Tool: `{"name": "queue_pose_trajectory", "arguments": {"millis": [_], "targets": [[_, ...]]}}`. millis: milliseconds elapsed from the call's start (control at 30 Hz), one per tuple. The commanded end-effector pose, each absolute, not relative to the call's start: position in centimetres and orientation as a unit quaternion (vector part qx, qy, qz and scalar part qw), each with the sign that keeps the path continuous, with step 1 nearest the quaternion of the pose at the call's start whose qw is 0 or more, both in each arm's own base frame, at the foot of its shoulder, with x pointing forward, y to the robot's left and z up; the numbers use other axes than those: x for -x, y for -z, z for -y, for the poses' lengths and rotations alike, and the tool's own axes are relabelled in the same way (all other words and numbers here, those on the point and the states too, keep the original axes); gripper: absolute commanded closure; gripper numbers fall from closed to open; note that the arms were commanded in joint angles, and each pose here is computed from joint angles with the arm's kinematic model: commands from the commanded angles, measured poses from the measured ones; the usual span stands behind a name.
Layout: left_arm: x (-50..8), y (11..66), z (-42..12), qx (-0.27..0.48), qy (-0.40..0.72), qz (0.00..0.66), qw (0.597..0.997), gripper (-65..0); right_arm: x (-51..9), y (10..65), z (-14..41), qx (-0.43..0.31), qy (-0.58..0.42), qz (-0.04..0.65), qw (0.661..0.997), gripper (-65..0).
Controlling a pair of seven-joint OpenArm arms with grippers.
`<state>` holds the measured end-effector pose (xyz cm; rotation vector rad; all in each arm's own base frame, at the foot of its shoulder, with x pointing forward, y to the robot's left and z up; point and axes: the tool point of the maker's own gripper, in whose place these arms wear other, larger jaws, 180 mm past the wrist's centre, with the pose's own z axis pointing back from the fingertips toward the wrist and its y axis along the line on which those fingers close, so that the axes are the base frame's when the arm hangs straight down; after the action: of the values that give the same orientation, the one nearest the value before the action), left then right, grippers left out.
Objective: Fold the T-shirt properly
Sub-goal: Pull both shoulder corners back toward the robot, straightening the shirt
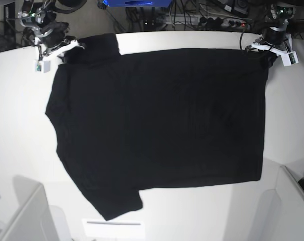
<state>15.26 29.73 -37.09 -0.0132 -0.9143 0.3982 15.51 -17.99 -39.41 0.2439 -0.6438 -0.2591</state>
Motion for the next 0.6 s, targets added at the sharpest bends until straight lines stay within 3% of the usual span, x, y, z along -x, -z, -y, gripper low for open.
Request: {"name": "queue_pose_trajectory", "arguments": {"millis": [0,567], "targets": [[-15.5,36.4,-30.0,0.004,-0.189,0.451,0.872,0.0,-16.4,38.4,18.0,-0.122,0.123,0.335,0.926,0.0],[-17.4,36.5,-28.8,0.029,-0.217,0.457,0.862,0.0,-20.8,36.0,18.0,-0.128,0.113,0.391,0.904,0.0]]}}
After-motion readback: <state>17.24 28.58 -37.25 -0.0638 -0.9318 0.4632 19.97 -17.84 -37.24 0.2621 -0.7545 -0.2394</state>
